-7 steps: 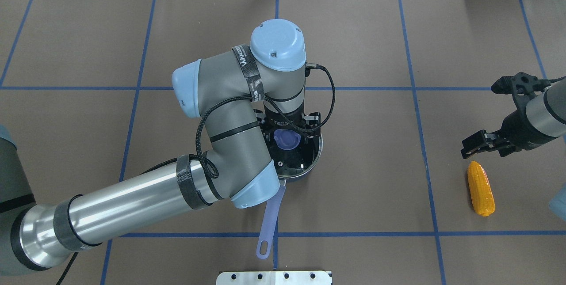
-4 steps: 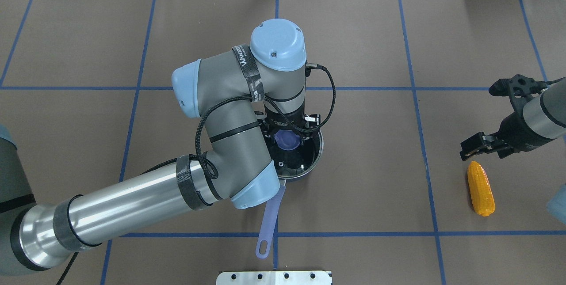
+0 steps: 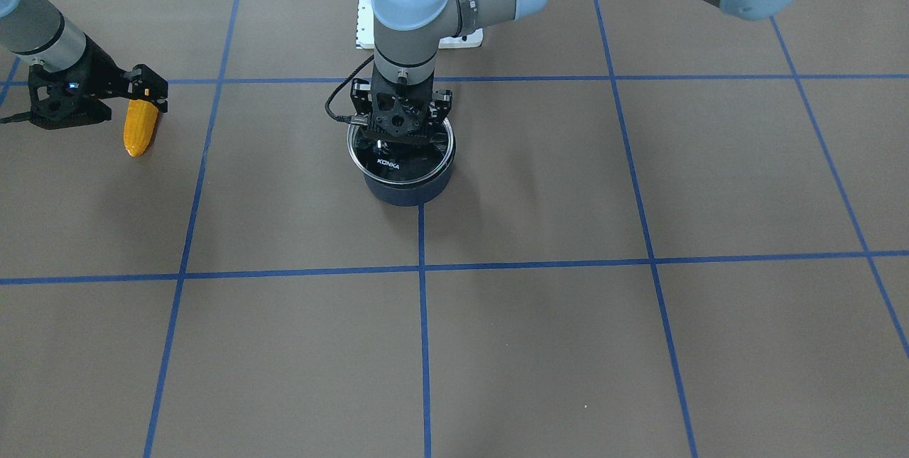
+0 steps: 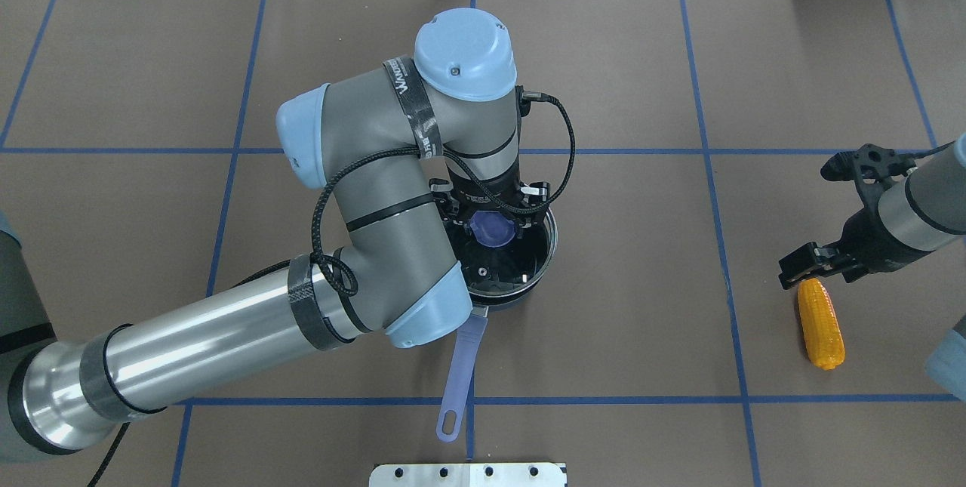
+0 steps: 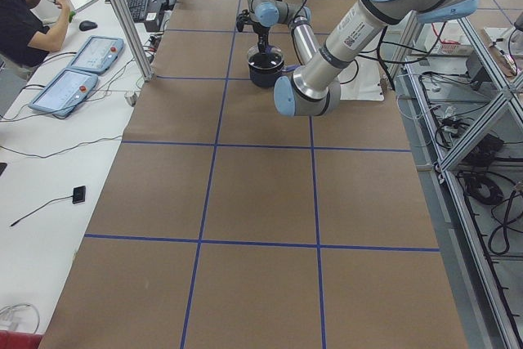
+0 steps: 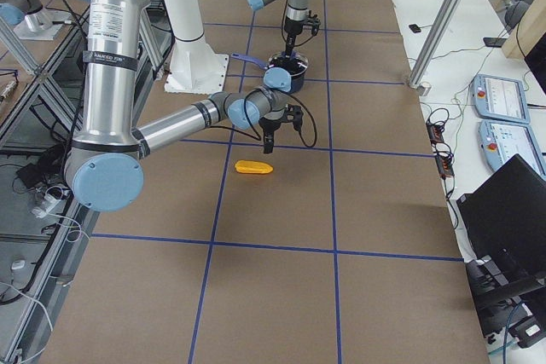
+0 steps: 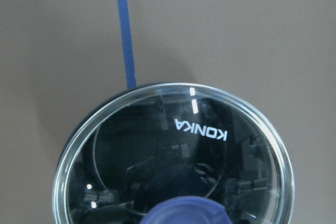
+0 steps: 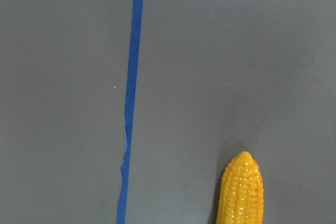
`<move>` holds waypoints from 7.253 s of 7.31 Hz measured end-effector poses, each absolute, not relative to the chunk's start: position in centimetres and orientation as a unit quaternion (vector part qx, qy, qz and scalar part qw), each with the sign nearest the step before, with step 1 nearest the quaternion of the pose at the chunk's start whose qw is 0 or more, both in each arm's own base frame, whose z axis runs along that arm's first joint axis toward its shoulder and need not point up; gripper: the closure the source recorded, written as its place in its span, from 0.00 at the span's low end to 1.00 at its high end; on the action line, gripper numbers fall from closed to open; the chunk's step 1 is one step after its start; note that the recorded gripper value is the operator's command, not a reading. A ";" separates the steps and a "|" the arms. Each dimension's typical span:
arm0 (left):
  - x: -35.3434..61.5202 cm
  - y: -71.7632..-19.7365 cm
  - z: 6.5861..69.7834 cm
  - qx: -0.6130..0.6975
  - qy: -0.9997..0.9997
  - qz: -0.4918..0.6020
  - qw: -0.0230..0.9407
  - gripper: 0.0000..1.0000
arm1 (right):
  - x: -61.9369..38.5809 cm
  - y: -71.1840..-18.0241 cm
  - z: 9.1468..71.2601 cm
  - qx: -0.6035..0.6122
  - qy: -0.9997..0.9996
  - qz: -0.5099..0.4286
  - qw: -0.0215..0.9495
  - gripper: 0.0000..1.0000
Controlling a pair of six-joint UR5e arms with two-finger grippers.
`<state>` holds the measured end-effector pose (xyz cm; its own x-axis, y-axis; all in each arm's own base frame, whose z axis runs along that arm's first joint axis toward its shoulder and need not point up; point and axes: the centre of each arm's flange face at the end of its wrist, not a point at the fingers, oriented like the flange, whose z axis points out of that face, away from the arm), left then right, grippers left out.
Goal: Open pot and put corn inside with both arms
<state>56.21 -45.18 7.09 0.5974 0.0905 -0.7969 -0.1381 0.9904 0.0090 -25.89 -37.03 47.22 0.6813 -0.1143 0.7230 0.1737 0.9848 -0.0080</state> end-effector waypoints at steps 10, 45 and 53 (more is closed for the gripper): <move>40.8 -53.0 13.4 0.030 0.405 0.078 0.910 0.42 | -28.2 -32.3 53.9 -0.040 -0.363 -0.132 0.922 0.14; 21.5 -54.3 50.7 0.017 0.393 0.189 0.900 0.01 | -41.7 -49.2 19.7 0.101 -0.438 -0.071 0.890 0.00; 2.1 -52.9 59.8 0.059 0.371 0.153 0.914 0.01 | -10.0 -55.8 38.8 0.055 -0.309 0.007 0.950 0.00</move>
<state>2.12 -52.89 59.77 0.6783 0.3228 -0.6601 -0.2355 0.9465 0.2208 -9.97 -55.77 38.76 0.8094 -0.0215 0.5868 -0.0468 0.9938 0.1010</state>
